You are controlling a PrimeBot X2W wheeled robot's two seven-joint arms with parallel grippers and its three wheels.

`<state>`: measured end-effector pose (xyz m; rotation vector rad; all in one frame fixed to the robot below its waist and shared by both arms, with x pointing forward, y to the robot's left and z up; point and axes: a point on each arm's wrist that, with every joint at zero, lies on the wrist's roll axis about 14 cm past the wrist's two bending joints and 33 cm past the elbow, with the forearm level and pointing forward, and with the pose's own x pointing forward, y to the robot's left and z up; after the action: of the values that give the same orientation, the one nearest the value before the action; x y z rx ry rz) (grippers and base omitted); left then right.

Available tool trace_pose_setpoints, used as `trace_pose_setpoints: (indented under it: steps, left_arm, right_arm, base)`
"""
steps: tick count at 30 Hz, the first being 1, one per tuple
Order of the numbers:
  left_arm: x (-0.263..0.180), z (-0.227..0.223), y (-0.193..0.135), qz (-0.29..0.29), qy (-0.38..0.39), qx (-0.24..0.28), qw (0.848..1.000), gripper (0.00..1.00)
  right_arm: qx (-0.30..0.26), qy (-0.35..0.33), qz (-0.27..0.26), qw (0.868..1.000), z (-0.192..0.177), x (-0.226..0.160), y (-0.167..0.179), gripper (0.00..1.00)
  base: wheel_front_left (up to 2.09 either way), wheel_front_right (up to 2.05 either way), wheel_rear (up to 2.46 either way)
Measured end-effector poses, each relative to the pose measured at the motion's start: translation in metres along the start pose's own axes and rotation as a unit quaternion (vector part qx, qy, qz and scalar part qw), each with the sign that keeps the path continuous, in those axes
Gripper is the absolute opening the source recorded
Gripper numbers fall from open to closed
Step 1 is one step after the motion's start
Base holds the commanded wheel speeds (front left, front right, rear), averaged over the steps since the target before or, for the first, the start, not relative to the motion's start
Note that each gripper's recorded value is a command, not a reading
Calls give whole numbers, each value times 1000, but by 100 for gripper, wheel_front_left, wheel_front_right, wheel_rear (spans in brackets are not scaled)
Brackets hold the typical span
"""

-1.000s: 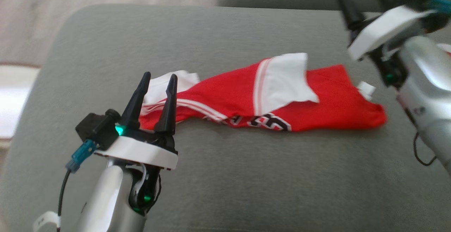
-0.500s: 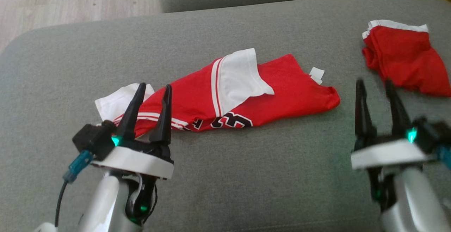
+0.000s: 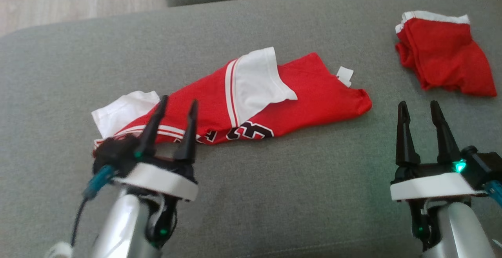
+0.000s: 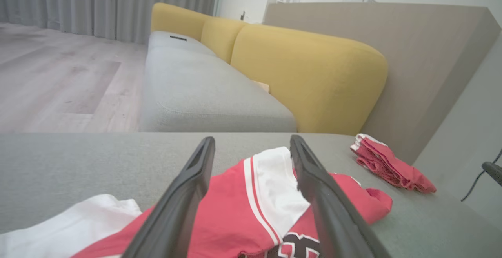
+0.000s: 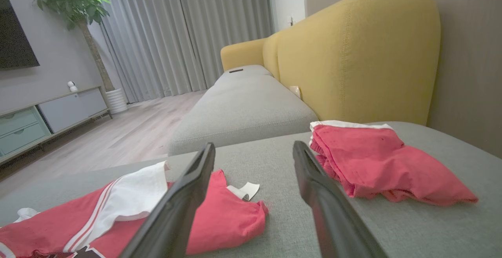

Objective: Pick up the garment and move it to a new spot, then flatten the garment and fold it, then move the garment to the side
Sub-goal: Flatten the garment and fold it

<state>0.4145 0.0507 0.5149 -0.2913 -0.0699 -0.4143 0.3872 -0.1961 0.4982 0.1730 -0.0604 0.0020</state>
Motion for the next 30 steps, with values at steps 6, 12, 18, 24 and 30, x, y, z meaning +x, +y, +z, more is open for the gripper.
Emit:
trace_pose_setpoints:
  steps: [6, 12, 18, 24, 30]
  left_arm:
    - [25, -42, -39, -87, 64, 43, 993, 100]
    - [38, -81, -70, -161, 128, 81, 975, 100]
    - [46, -116, -77, -200, 186, 121, 954, 100]
    - [56, -134, -67, -191, 213, 141, 948, 100]
    - [63, -141, -62, -186, 219, 154, 945, 100]
  right_arm:
    - [1, 29, -16, 999, -19, -2, -10, 100]
    - [7, 33, -32, 999, -21, -1, -21, 100]
    - [12, 34, -54, 998, -22, -5, -34, 100]
    - [13, 35, -72, 997, -21, -9, -45, 100]
    - [13, 37, -82, 996, -22, -14, -51, 100]
  base:
    - [0, 0, 0]
    - [0, 0, 0]
    - [0, 0, 0]
    - [0, 0, 0]
    - [0, 0, 0]
